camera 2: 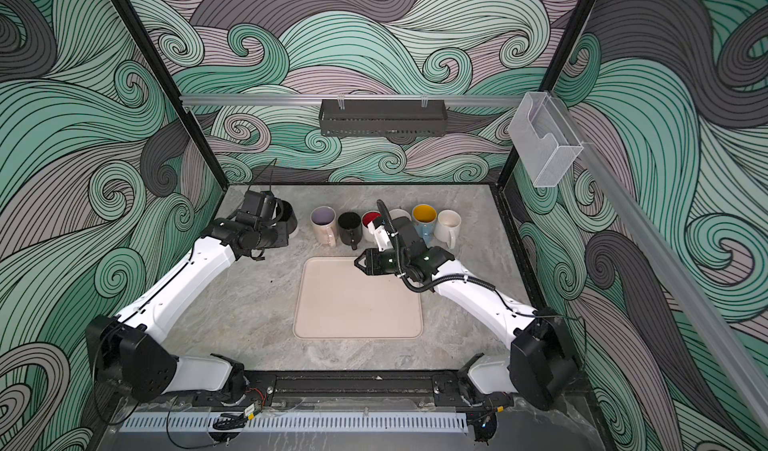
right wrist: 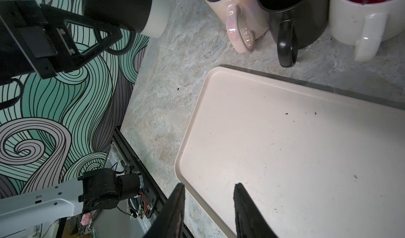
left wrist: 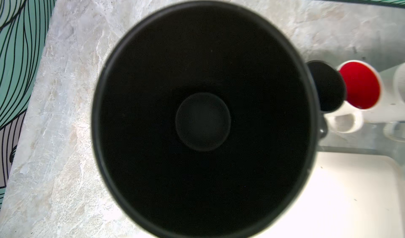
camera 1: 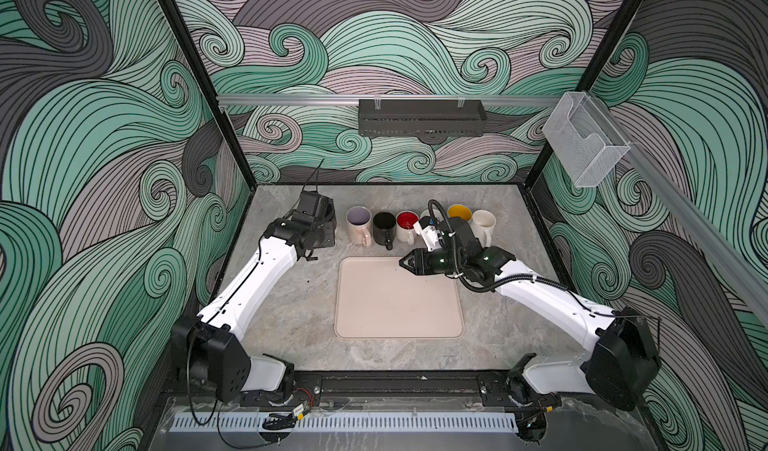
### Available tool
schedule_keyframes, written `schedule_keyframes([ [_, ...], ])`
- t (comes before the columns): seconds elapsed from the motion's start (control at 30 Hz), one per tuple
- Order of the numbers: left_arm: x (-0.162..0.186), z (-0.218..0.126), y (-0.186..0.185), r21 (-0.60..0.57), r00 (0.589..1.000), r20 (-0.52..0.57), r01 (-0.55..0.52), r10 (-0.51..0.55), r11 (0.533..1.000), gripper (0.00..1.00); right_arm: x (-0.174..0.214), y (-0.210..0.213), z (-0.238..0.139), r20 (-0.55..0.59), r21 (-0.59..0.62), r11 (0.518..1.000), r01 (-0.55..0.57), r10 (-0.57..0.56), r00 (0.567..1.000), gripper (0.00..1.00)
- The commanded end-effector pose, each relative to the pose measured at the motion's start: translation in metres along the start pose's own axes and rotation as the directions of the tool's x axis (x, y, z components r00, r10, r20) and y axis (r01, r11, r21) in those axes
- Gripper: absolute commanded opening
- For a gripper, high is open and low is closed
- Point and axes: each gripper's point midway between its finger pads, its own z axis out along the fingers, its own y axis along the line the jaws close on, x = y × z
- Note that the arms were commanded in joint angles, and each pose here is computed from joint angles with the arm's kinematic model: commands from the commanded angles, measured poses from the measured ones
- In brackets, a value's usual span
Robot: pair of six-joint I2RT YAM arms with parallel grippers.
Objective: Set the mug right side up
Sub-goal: 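Carry the black mug upright with the left gripper while the right draws back, then lower the black mug upright beside the pearly pink mug and open the left gripper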
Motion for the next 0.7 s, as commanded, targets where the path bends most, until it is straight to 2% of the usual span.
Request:
schedule_keyframes([
  [0.0, -0.039, 0.001, 0.002, -0.016, 0.992, 0.121, 0.028, -0.026, 0.999, 0.00, -0.001, -0.002, -0.001, -0.001, 0.001, 1.000, 0.016, -0.016, 1.000, 0.39],
  [0.23, -0.030, 0.046, -0.004, -0.028, 0.998, 0.047, 0.034, -0.033, 0.999, 0.00, -0.002, -0.007, -0.001, -0.006, 0.004, 1.000, 0.003, -0.003, 1.000, 0.39],
  [0.67, -0.026, 0.086, -0.018, -0.013, 0.999, -0.034, 0.018, -0.018, 1.000, 0.00, 0.001, -0.009, -0.003, -0.008, 0.013, 1.000, 0.000, 0.000, 1.000, 0.38],
])
